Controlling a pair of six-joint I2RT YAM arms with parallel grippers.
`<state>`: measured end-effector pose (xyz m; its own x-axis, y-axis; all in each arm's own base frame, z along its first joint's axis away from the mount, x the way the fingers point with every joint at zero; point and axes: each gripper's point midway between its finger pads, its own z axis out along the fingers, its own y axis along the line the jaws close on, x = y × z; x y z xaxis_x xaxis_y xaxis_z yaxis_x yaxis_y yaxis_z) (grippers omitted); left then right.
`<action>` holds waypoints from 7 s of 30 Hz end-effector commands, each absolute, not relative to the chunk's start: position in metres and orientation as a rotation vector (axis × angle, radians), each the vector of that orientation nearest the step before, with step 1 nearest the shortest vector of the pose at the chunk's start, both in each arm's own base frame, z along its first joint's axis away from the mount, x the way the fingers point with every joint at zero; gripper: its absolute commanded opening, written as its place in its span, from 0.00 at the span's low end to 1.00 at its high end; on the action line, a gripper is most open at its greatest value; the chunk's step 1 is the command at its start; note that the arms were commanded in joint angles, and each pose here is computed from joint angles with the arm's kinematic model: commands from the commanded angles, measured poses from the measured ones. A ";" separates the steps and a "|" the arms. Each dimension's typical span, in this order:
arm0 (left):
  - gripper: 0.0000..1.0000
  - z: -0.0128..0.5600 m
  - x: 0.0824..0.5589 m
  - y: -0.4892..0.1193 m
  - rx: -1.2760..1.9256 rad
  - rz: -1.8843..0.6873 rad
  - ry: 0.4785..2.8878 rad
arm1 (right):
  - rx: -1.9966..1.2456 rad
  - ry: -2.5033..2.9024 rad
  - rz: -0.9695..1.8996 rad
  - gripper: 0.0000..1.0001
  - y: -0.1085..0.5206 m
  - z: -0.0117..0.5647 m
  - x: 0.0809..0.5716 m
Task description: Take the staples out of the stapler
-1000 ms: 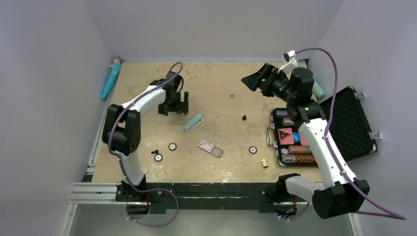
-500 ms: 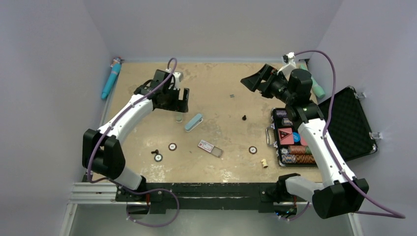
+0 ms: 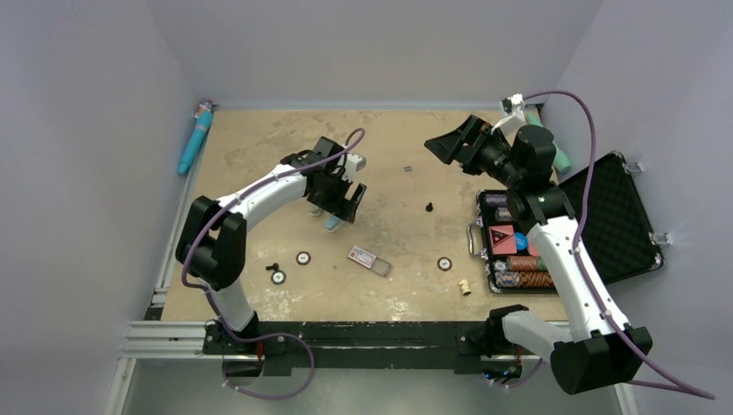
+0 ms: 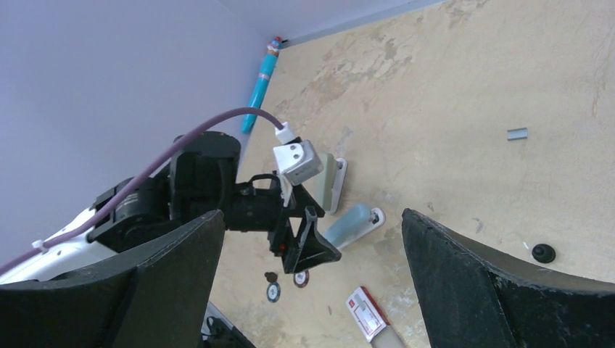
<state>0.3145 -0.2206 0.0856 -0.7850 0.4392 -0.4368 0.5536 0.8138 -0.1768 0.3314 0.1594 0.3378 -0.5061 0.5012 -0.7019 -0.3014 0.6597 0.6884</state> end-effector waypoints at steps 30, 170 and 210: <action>0.00 0.051 0.328 -0.225 0.757 -0.382 2.720 | 0.075 1.854 1.004 0.96 0.166 0.346 0.330; 0.77 0.468 0.310 -0.290 0.448 -1.576 1.734 | -0.262 1.495 1.801 0.00 0.259 0.444 0.295; 0.00 0.360 0.319 -0.278 0.003 -1.488 2.144 | 0.309 1.722 1.750 0.00 0.234 0.365 0.349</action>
<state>0.3298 -0.2847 0.3735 -0.8296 -0.2683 -0.4897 0.3816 0.3677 -0.8480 0.3369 0.2478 0.3542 -0.8134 0.4839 -0.3227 -0.3316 0.0700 0.9408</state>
